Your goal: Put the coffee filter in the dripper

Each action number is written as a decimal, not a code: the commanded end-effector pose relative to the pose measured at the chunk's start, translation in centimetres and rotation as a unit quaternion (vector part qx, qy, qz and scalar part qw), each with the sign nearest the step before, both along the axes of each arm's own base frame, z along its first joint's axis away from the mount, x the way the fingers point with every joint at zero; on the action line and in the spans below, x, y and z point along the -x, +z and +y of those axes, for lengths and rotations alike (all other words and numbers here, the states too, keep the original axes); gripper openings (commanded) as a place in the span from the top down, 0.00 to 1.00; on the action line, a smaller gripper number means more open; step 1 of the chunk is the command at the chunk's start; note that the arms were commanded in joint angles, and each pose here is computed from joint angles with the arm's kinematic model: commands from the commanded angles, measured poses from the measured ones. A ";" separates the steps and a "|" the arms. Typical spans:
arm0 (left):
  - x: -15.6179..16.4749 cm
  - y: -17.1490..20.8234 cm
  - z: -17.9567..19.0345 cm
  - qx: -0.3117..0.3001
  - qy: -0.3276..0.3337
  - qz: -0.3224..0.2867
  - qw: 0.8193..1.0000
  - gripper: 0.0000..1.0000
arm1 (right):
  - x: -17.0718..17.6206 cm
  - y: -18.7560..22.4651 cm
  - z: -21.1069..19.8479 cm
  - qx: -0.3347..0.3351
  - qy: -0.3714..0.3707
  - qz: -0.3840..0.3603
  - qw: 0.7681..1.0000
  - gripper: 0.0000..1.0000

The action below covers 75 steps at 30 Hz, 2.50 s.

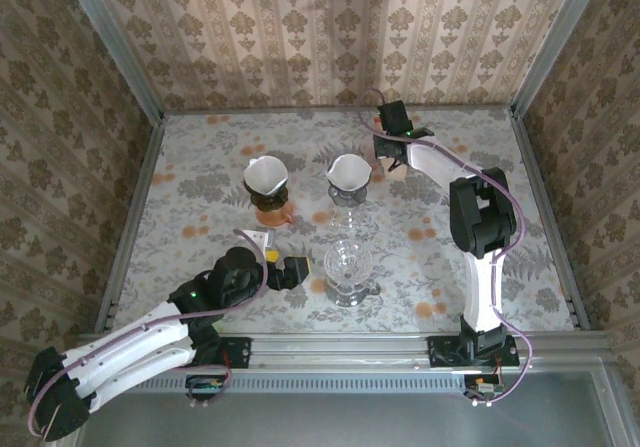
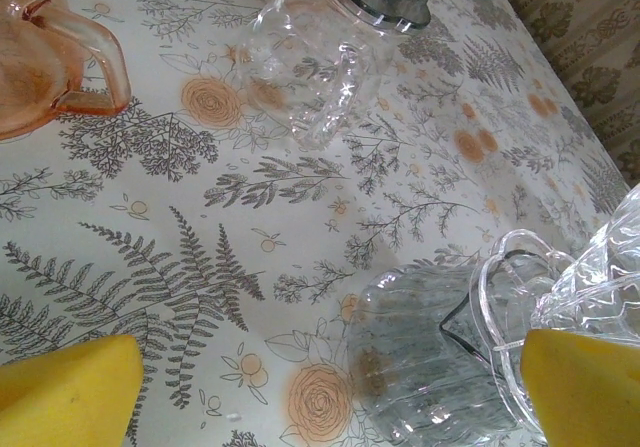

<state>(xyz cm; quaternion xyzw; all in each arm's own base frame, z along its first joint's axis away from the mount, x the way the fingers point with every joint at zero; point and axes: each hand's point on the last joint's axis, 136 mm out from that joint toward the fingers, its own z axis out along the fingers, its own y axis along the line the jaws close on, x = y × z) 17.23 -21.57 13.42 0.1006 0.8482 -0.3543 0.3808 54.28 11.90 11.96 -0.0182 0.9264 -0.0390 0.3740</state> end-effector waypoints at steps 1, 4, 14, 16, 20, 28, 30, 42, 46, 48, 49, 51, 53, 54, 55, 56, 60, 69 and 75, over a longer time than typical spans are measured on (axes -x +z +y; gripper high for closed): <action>-0.2 1.9 -0.5 0.027 -0.005 -0.013 1.000 0.01 | 1.2 5.1 -0.3 -0.002 -0.010 -0.054 0.998 1.00; -0.1 2.5 -0.4 0.035 -0.006 -0.020 0.999 0.01 | 3.1 6.7 -0.8 -0.009 -0.025 -0.061 0.998 1.00; 0.5 4.9 0.8 0.051 -0.007 -0.057 0.997 0.00 | 13.0 13.0 -2.6 -0.033 -0.047 -0.109 0.992 1.00; 0.6 5.4 1.1 0.054 -0.006 -0.065 0.996 0.00 | 15.7 14.6 -2.8 -0.044 -0.045 -0.124 0.990 1.00; 0.7 6.4 1.5 0.051 -0.005 -0.076 0.996 0.00 | 21.4 16.5 -2.0 -0.071 -0.018 -0.133 0.988 1.00; 0.9 8.2 2.4 0.018 -0.011 -0.103 0.994 0.00 | 33.0 16.9 2.1 -0.172 0.123 -0.002 0.977 1.00; 0.9 8.5 2.6 0.006 -0.012 -0.106 0.994 0.00 | 35.3 16.9 2.6 -0.179 0.146 0.041 0.972 1.00; 1.0 8.3 1.5 0.010 -0.034 -0.102 0.994 0.00 | 40.6 17.8 6.3 -0.219 0.199 0.193 0.936 1.00; 1.1 8.2 1.1 0.011 -0.041 -0.101 0.994 0.00 | 40.5 16.6 7.0 -0.208 0.193 0.226 0.932 1.00; 1.1 8.2 1.0 0.013 -0.044 -0.101 0.994 0.00 | 40.2 16.3 7.5 -0.205 0.192 0.235 0.931 1.00; 1.1 8.1 0.9 0.012 -0.046 -0.100 0.994 0.00 | 40.0 16.2 7.9 -0.204 0.194 0.237 0.930 1.00; 1.1 8.0 0.7 0.013 -0.049 -0.099 0.994 0.00 | 39.5 16.1 8.4 -0.201 0.195 0.238 0.930 1.00; 1.2 8.0 0.6 0.016 -0.053 -0.098 0.994 0.00 | 39.1 16.1 8.9 -0.199 0.197 0.240 0.930 1.00; 1.2 8.0 0.6 0.016 -0.054 -0.098 0.994 0.00 | 38.8 15.9 9.1 -0.194 0.194 0.243 0.930 1.00; 1.3 8.1 0.5 0.017 -0.056 -0.099 0.993 0.00 | 38.6 15.7 9.2 -0.189 0.192 0.246 0.931 1.00; 1.3 8.2 0.4 0.019 -0.059 -0.100 0.993 0.00 | 38.4 15.5 9.2 -0.183 0.189 0.250 0.932 1.00; 1.5 8.6 0.1 0.021 -0.070 -0.103 0.992 0.04 | 37.5 14.6 9.5 -0.157 0.175 0.262 0.936 1.00; 1.6 10.7 -1.9 0.027 -0.107 -0.100 0.989 0.07 | 36.0 12.7 10.0 -0.099 0.149 0.267 0.947 1.00; 1.5 11.9 -4.4 0.051 -0.145 -0.099 0.983 0.06 | 35.5 11.7 10.7 -0.069 0.154 0.262 0.950 1.00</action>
